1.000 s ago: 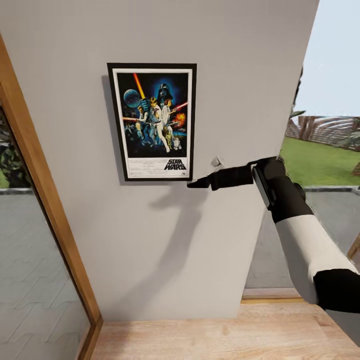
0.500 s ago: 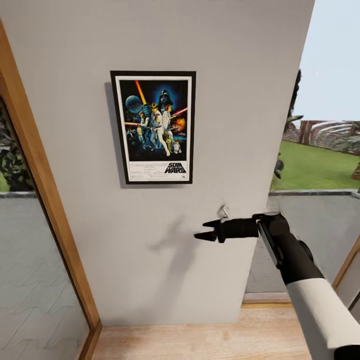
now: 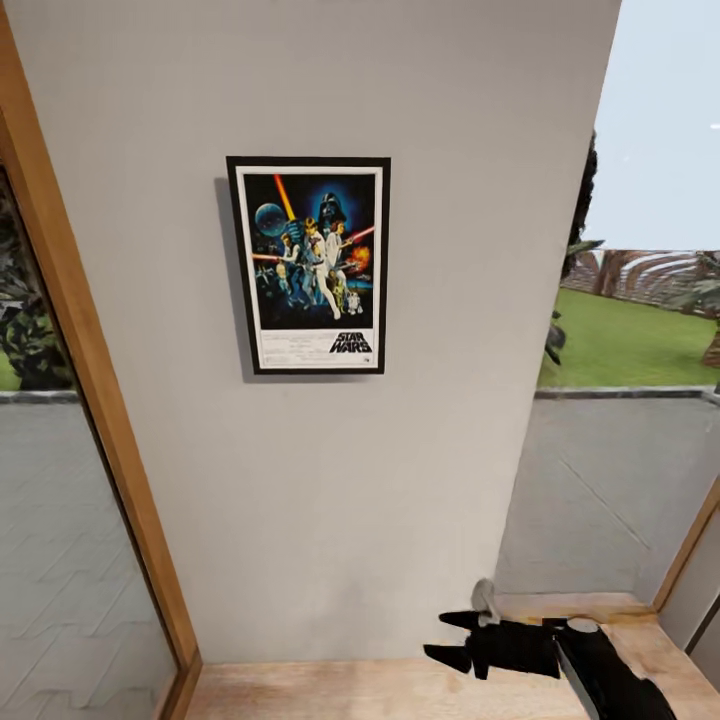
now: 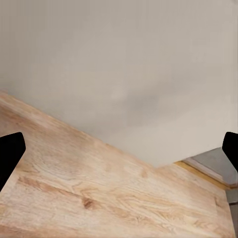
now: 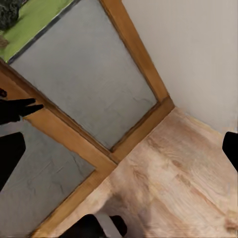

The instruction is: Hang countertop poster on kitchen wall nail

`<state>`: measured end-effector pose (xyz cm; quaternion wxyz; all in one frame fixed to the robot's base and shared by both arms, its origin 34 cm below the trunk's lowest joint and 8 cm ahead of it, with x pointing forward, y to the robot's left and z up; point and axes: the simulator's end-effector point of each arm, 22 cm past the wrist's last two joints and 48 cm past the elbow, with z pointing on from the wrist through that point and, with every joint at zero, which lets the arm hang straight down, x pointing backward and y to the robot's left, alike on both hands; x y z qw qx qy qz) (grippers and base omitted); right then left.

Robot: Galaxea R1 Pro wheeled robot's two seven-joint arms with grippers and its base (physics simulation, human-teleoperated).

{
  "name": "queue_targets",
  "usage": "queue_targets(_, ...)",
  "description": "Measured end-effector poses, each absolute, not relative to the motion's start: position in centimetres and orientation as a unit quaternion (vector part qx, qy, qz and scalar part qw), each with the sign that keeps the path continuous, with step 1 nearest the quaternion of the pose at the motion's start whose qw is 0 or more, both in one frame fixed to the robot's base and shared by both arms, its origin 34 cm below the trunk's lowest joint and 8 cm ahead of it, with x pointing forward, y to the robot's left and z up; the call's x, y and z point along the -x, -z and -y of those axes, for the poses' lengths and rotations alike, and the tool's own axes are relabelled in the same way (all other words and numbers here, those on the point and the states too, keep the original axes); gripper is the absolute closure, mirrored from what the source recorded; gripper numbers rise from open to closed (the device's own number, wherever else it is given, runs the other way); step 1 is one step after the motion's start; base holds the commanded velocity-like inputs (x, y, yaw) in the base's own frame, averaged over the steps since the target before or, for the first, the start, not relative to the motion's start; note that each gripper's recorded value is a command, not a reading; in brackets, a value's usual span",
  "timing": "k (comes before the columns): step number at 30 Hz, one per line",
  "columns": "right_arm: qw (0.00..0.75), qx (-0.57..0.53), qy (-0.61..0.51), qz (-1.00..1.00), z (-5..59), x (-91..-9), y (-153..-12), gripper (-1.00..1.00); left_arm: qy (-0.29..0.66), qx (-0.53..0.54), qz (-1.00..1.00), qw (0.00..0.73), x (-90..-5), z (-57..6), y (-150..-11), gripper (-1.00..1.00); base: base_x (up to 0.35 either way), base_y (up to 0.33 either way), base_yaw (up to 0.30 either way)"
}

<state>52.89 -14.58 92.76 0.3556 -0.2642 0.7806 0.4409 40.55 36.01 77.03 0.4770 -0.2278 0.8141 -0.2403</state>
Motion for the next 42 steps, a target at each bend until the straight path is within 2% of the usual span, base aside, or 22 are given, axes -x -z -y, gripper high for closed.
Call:
queue_targets(8,0.247,0.136,-0.384,-0.879,18.1,-42.4,-77.1,-1.00,0.224,0.239,-0.818,0.473,-40.5,-36.5,-76.5,-1.00,0.000,0.000,0.000)
queue_targets(15,0.217,0.083,-0.283,-0.931,21.7,-40.4,-72.2,-1.00,0.205,0.251,-0.823,0.466,-40.2,-37.3,-75.9,-1.00,0.000,0.000,0.000)
queue_targets(21,0.199,0.044,-0.158,-0.966,26.4,-38.8,-68.6,-1.00,0.123,0.294,-0.840,0.439,-38.8,-40.7,-73.5,-1.00,0.000,0.000,0.000)
queue_targets(22,0.192,0.037,-0.125,-0.973,27.7,-38.1,-67.8,-1.00,0.075,0.318,-0.847,0.420,-37.6,-42.6,-72.4,-1.00,0.000,0.000,0.000)
queue_targets(35,0.186,0.034,-0.110,-0.976,28.3,-37.0,-67.3,-1.00,-0.058,0.322,-0.879,0.348,-32.9,-46.2,-69.6,-1.00,0.000,0.000,0.000)
queue_targets(42,0.185,0.034,-0.110,-0.976,28.3,-36.9,-67.2,-1.00,-0.076,0.294,-0.893,0.332,-32.3,-45.8,-69.1,-1.00,0.000,0.000,0.000)
